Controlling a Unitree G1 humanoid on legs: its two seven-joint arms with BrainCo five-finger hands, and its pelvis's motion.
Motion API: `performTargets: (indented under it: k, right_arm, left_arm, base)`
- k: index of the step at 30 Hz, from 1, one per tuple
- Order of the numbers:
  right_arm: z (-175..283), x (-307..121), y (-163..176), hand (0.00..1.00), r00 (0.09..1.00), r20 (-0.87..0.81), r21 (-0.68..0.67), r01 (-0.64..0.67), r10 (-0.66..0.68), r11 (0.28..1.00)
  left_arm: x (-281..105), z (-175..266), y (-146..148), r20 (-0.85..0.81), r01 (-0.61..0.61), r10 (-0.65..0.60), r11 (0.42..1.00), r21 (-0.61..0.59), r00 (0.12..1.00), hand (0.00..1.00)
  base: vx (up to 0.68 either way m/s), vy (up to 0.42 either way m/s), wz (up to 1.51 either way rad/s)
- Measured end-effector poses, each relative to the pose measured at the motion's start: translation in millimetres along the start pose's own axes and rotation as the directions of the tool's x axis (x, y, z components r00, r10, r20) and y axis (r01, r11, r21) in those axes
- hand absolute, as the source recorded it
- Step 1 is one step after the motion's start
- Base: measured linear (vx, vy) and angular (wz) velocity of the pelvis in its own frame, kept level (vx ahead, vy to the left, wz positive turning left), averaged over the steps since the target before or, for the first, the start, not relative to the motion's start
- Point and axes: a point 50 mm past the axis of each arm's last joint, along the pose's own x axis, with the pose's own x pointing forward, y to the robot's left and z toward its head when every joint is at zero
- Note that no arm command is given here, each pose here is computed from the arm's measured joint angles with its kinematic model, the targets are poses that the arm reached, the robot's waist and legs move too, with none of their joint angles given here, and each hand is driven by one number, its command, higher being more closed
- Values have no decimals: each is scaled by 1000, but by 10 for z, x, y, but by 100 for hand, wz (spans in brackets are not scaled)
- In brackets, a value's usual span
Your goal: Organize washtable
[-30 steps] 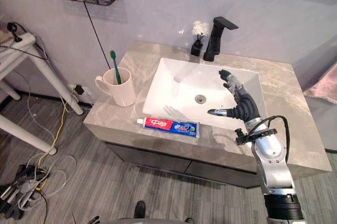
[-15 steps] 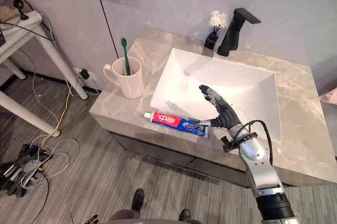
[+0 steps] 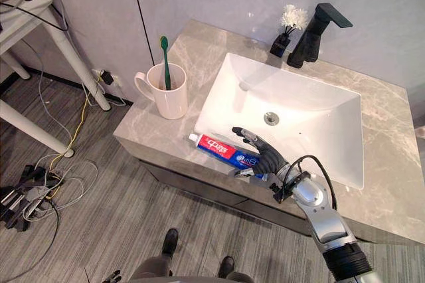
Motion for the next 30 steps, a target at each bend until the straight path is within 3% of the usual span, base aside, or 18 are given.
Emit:
performTargets:
  k: [4,5,14,30]
  right_arm:
    - [5,4,-43,0,1000,-15,-69,-12,11,998]
    - [6,5,-51,100,1000,-19,-83,-18,16,996]
    - [51,48,-228,100,999,-41,-233,-22,13,972]
    - [55,80,-295,100,998,-58,-269,-11,-5,963]
  left_arm:
    - [2,12,5,3,3,-3,1000,3,1000,0]
    - [2,12,5,3,3,-3,1000,2,1000,0]
    - [1,31,51,3,-1,1,1000,21,1000,0]
    - [3,114,61,43,-9,10,1000,-9,999,0]
  base:
    - [-44,-5,1]
    - [-38,1,-2]
    - [0,1,3]
    - [2,2,1]
